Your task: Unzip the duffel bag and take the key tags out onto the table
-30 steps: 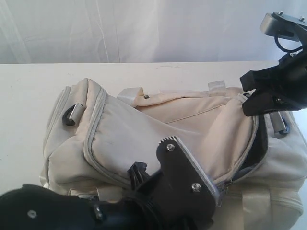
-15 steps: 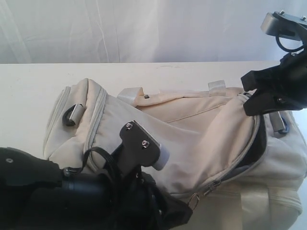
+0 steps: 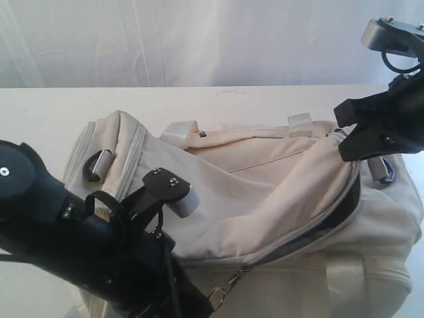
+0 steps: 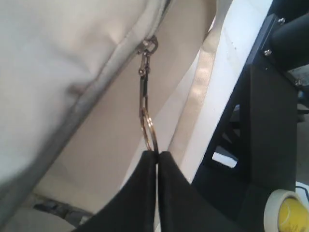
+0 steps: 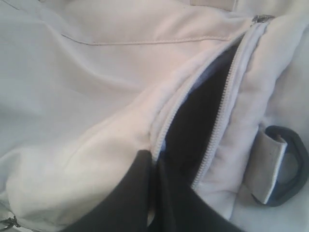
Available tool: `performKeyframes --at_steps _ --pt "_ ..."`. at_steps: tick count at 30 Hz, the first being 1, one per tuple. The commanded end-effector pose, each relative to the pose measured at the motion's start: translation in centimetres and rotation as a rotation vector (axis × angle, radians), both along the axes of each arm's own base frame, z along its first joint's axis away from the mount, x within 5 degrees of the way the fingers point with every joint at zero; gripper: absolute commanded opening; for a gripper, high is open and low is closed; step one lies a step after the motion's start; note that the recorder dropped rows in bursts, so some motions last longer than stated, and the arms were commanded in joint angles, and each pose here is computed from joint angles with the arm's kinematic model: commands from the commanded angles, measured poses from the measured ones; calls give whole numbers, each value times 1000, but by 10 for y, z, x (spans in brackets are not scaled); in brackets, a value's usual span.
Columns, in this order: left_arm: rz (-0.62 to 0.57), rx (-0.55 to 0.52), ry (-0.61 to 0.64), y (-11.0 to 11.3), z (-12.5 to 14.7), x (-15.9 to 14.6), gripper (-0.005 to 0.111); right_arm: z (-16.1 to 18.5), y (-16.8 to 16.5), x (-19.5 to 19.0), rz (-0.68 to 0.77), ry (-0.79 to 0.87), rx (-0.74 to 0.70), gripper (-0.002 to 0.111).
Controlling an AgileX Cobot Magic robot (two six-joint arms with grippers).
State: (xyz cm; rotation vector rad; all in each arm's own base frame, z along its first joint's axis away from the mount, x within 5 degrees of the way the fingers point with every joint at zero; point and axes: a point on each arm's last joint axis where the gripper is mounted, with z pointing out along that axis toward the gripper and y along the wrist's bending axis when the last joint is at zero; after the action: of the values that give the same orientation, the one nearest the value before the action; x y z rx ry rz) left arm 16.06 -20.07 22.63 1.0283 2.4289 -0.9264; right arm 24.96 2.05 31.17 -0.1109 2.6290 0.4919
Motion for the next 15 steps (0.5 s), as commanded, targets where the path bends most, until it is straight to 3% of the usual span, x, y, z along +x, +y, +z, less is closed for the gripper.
performKeyframes --at_steps 1,5,15 --pt "-40 70 -35 4 25 3 0 1 -2 0 -13 -23 -20 0" --pt "33 262 -86 24 46 5 0 1 -2 0 -12 -20 -20 0" --pt "174 459 -209 69 74 -8 0 1 -3 0 -12 -19 -21 0"
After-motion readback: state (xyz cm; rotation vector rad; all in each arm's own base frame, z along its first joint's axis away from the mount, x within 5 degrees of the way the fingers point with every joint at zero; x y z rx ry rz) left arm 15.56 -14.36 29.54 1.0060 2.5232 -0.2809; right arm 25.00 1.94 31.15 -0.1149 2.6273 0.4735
